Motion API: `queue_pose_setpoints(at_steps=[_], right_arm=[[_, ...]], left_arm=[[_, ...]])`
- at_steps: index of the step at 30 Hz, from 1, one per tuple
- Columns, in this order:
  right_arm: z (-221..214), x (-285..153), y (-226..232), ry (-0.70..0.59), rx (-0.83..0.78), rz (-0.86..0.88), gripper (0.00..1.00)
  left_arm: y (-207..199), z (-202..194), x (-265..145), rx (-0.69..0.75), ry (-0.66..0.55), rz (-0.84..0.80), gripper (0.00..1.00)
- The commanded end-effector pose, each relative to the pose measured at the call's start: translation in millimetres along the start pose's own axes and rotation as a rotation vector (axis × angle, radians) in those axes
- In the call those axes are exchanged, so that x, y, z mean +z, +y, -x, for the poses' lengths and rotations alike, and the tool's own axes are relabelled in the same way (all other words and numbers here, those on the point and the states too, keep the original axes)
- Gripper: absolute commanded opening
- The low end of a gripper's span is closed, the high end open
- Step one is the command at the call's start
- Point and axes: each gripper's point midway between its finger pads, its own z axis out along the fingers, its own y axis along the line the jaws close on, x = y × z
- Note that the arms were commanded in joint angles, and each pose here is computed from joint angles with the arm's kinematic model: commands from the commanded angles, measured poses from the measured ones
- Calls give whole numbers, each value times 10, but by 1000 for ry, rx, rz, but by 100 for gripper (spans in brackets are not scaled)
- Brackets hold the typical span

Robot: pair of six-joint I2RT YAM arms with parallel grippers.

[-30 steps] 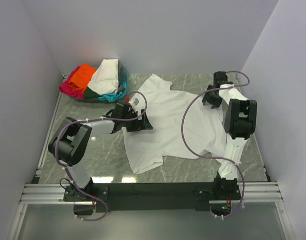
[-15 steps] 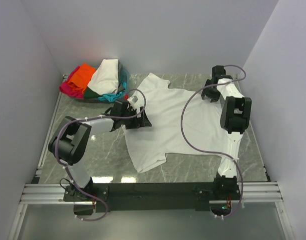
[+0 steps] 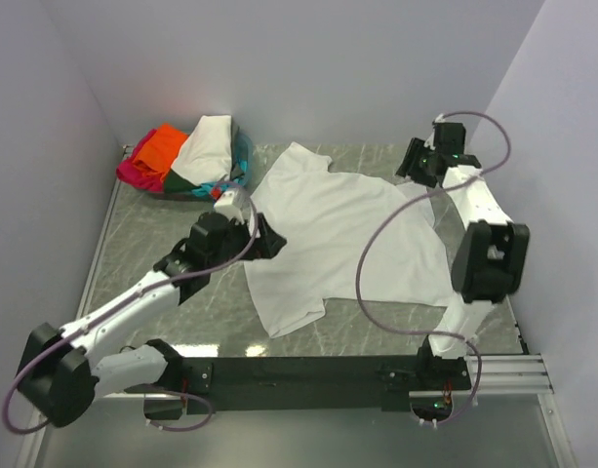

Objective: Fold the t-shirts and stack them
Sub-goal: Flatten the tshirt out, then fold the tshirt

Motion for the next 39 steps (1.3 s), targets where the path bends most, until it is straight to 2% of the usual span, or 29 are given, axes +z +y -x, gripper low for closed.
queue_pose_setpoints(at_steps=[1,2,4,5,7,9,10,16,20,25,33,36,39], right_arm=[[362,-775,279,-221,-21,86,63],[133,-762,189,-187,-7,65,63],[62,-1036,183,-234,12,65,63],[-172,-1010,86,-205,24,43,63],[-242,-1241,86,-254,44,52,63],[-486,-1263,-19,-234,71,27,63],[-575,-1353,-40,-249,78,26,63],[-828,-1521,-227,-285,121,-35,67],[-984,-1461,-289,-261,134,-50,67],[-1116,-1397,-324,-241,143,-49,67],[-1149,-1418,-322,-254,142,-36,67],[-1153,-1431,-315,-259,137,-32,67],[-1165,-1437,-322,-259,133,-32,67]], left_arm=[[547,-756,-278,-118,127,216,99],[573,-850,-341,-133,137,223,99],[586,-1105,-527,-177,171,214,99],[577,-1173,-584,-190,182,209,99],[516,-1329,-724,-222,203,192,99],[479,-1368,-809,-252,192,190,99],[463,-1475,-866,-245,226,195,99],[294,-1779,-937,-299,287,132,99],[266,-2067,-955,-280,358,171,99],[143,-2168,-946,-279,373,154,99],[166,-2189,-810,-259,349,188,99],[131,-2217,-744,-260,354,182,95],[133,-2258,-701,-253,366,196,85]])
